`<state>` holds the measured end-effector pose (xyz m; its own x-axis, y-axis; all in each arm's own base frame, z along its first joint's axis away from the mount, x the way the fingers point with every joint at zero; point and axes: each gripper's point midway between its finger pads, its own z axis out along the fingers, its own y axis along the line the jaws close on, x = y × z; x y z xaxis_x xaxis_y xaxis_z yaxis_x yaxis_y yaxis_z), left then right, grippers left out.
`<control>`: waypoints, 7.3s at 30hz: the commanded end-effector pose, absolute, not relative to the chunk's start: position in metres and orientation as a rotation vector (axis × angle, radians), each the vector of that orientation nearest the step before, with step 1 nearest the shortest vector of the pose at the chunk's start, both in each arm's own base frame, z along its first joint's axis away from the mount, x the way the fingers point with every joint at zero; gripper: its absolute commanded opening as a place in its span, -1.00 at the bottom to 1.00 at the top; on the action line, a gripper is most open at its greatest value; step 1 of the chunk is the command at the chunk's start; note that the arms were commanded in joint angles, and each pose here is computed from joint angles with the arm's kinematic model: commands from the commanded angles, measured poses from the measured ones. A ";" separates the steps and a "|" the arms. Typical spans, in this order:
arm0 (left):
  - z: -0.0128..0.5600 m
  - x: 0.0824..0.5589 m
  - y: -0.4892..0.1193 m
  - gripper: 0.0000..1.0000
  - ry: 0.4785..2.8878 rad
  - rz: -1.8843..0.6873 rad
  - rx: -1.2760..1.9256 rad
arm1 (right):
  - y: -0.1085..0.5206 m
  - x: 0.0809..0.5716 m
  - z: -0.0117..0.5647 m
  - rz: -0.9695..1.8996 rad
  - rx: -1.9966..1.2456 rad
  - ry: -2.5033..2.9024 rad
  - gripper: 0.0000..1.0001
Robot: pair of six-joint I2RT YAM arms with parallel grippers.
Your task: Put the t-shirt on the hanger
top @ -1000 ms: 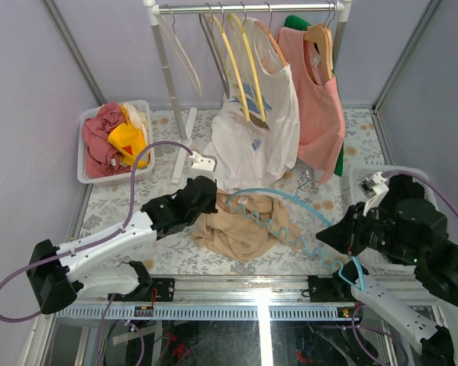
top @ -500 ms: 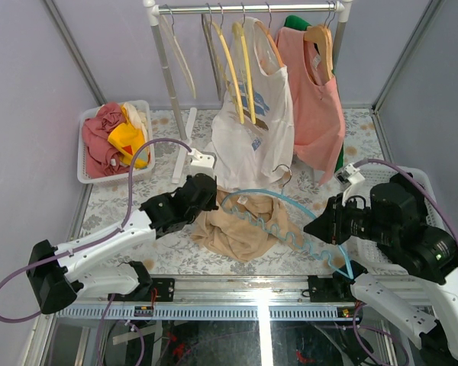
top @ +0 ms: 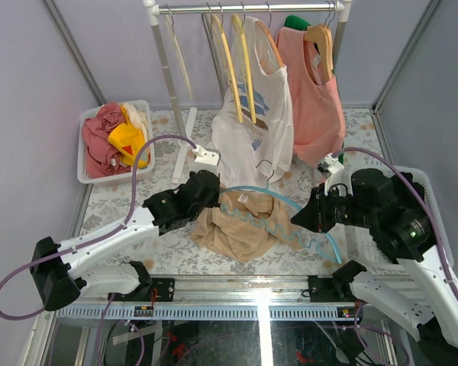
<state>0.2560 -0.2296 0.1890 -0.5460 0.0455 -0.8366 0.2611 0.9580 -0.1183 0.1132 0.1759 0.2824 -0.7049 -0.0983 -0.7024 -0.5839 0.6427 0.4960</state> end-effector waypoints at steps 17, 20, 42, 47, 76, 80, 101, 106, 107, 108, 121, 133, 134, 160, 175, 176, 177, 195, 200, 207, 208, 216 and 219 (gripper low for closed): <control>0.219 0.270 -0.234 -1.00 2.060 -0.284 0.215 | 0.185 0.146 0.296 0.870 -0.662 2.076 -1.00; 0.217 0.268 -0.241 -1.00 2.066 -0.310 0.252 | 0.188 0.151 0.302 0.864 -0.688 2.052 -1.00; 0.239 0.285 -0.277 -1.00 2.266 -0.386 0.227 | 0.189 0.192 0.316 0.715 -0.633 2.112 -1.00; 0.222 0.270 -0.256 -1.00 2.330 -0.320 0.205 | 0.185 0.190 0.333 0.714 -0.612 2.045 -1.00; 0.204 0.234 -0.214 -1.00 2.281 -0.325 0.289 | 0.196 0.184 0.283 0.825 -0.609 1.892 -1.00; 0.200 0.235 -0.212 -1.00 2.249 -0.329 0.319 | 0.197 0.182 0.302 0.843 -0.616 1.821 -1.00; 0.215 0.275 -0.188 -1.00 2.157 -0.008 0.283 | 0.196 0.152 0.355 0.940 -0.660 1.673 -1.00; 0.222 0.270 -0.196 -1.00 2.151 -0.085 0.327 | 0.196 0.177 0.331 0.829 -0.663 1.727 -1.00; 0.225 0.268 -0.197 -1.00 2.145 -0.102 0.331 | 0.196 0.183 0.324 0.812 -0.667 1.744 -1.00; 0.229 0.268 -0.199 -1.00 2.136 -0.119 0.337 | 0.198 0.187 0.318 0.800 -0.674 1.755 -1.00; 0.276 0.274 -0.220 -0.97 2.072 -0.221 0.405 | 0.218 0.165 0.309 0.971 -0.798 1.757 -1.00; 0.273 0.282 -0.226 -0.97 2.096 -0.192 0.446 | 0.201 0.140 0.367 0.954 -0.793 1.562 -1.00; 0.272 0.282 -0.225 -0.97 2.097 -0.185 0.445 | 0.200 0.141 0.372 0.947 -0.785 1.545 -1.00; 0.353 0.277 -0.234 -0.88 1.933 -0.298 0.530 | 0.223 0.135 0.325 1.090 -0.905 1.654 -1.00; 0.391 0.278 -0.262 -0.83 1.879 -0.406 0.612 | 0.159 0.124 0.340 0.818 -0.654 1.880 -1.00; 0.387 0.277 -0.264 -0.83 1.886 -0.418 0.619 | 0.158 0.122 0.338 0.819 -0.649 1.898 -1.00; 0.382 0.276 -0.266 -0.83 1.897 -0.429 0.625 | 0.159 0.120 0.335 0.830 -0.652 1.910 -1.00; 0.337 0.254 -0.314 -0.76 1.959 -0.579 0.765 | 0.204 0.100 0.291 1.188 -0.768 1.899 -1.00; 0.343 0.244 -0.318 -0.74 1.929 -0.599 0.778 | 0.208 0.111 0.286 1.176 -0.740 1.932 -1.00; 0.349 0.228 -0.321 -0.71 1.881 -0.707 0.793 | 0.213 0.111 0.305 1.240 -0.698 1.788 -1.00; 0.349 0.227 -0.323 -0.71 1.883 -0.719 0.792 | 0.214 0.110 0.305 1.254 -0.695 1.784 -1.00; 0.345 0.225 -0.327 -0.70 1.895 -0.747 0.775 | 0.211 0.107 0.307 1.259 -0.669 1.748 -1.00; 0.346 0.224 -0.330 -0.69 1.888 -0.770 0.776 | 0.212 0.106 0.305 1.271 -0.661 1.748 -1.00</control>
